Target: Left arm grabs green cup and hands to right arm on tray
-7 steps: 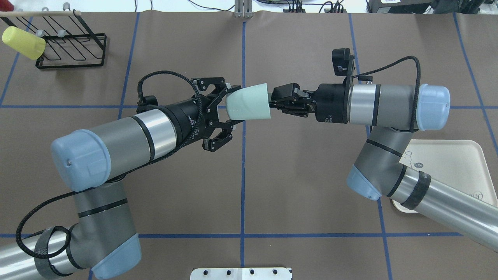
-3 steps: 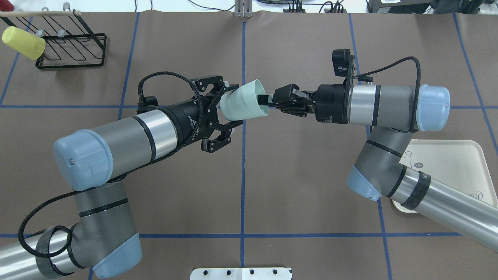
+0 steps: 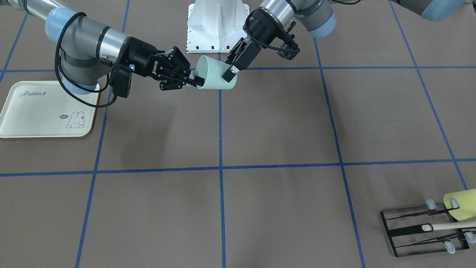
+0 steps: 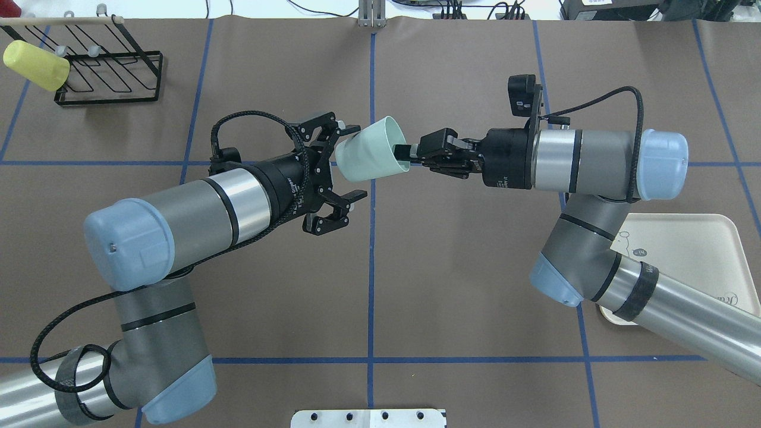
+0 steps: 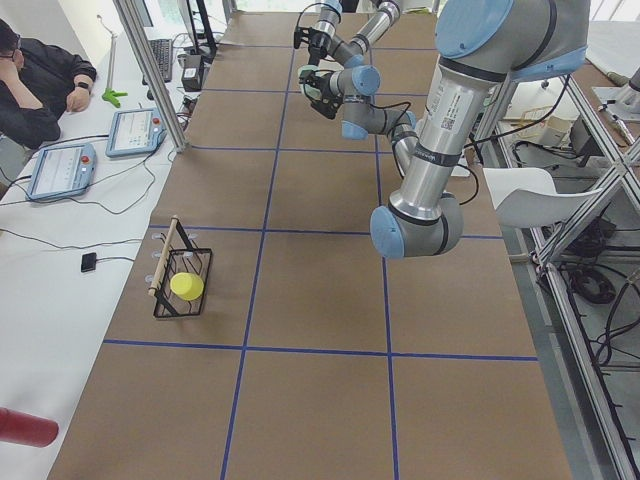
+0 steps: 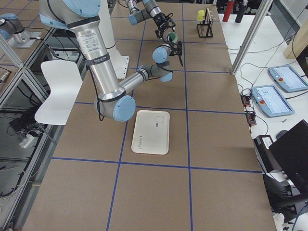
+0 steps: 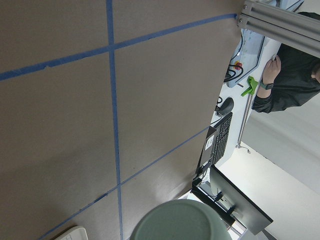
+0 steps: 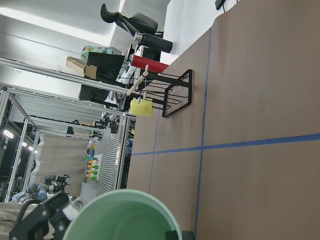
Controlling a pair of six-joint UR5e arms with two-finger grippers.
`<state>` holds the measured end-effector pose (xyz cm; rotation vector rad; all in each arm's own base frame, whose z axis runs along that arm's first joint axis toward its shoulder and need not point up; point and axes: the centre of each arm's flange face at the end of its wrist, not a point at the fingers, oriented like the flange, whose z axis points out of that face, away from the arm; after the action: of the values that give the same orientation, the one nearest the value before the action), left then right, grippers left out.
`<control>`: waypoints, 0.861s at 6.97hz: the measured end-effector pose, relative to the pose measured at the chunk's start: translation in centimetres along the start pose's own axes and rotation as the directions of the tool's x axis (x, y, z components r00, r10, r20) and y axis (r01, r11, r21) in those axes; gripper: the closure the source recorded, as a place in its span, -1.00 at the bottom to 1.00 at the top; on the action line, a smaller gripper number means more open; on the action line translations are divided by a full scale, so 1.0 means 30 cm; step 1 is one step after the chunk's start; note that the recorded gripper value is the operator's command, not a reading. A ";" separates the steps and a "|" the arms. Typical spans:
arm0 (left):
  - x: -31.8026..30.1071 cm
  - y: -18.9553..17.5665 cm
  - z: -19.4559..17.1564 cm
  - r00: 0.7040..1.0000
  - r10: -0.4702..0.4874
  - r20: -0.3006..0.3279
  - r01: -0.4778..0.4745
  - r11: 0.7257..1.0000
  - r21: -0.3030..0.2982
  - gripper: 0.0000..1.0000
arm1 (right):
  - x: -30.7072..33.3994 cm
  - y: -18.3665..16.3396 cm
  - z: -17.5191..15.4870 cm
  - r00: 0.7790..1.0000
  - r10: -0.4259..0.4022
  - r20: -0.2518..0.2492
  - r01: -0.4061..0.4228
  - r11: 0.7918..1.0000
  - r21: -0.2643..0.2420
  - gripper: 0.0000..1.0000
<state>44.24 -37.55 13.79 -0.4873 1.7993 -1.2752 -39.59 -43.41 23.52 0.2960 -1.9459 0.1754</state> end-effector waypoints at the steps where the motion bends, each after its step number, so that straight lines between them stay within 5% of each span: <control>1: 0.001 -0.002 0.000 1.000 0.001 -0.001 -0.001 1.000 0.001 -1.00 | 0.004 -0.004 -0.002 1.000 -0.002 -0.003 0.002 1.000 0.004 1.00; 6: 0.015 -0.006 -0.004 0.999 0.046 -0.008 -0.046 0.999 0.003 -1.00 | 0.145 -0.155 -0.088 0.991 -0.078 -0.109 0.092 0.988 0.126 1.00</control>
<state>43.86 -37.86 13.78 -0.4377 1.8052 -1.2493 -37.48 -47.72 28.48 0.4471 -1.8183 0.2581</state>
